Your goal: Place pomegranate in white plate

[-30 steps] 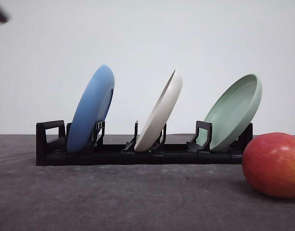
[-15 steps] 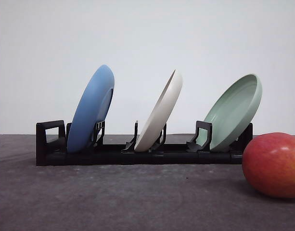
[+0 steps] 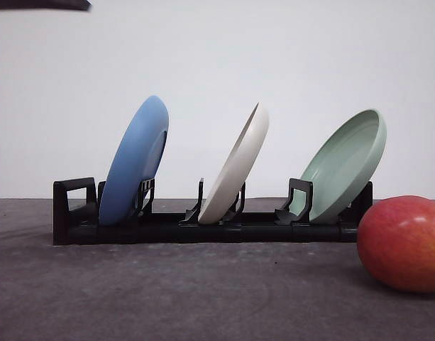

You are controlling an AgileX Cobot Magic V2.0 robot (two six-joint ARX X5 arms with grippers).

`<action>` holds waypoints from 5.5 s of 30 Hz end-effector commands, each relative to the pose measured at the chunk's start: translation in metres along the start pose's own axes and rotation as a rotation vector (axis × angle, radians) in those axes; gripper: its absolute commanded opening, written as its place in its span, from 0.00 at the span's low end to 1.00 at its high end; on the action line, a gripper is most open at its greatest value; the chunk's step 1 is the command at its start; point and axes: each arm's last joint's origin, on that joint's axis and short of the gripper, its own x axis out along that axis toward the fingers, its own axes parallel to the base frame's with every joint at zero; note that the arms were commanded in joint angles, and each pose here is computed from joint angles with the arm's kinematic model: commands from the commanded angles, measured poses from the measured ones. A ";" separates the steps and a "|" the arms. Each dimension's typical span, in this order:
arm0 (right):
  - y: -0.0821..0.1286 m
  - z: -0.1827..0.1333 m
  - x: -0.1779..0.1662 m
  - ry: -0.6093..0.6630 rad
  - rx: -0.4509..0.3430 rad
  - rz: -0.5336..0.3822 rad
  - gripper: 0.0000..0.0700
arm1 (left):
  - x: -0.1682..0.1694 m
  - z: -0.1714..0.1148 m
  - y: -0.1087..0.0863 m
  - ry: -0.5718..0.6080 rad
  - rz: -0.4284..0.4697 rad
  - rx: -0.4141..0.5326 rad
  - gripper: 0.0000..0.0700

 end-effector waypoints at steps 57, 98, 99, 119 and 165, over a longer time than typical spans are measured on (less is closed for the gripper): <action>0.002 0.005 -0.002 -0.015 0.117 0.016 0.80 | 0.190 0.062 -0.054 0.452 0.107 0.000 0.00; 0.002 0.005 -0.002 -0.014 0.129 0.016 0.80 | 0.150 -0.150 -0.155 1.021 0.233 0.646 0.00; 0.002 0.005 -0.002 -0.014 0.130 0.016 0.80 | 0.153 -0.153 -0.155 1.033 0.229 0.660 0.00; -0.007 -0.009 0.021 0.214 0.265 0.051 0.81 | 0.117 -0.098 -0.150 0.815 0.312 0.404 0.85; -0.009 -0.055 0.206 0.912 0.131 -0.058 0.58 | -0.118 -0.067 -0.100 0.085 0.208 0.018 0.85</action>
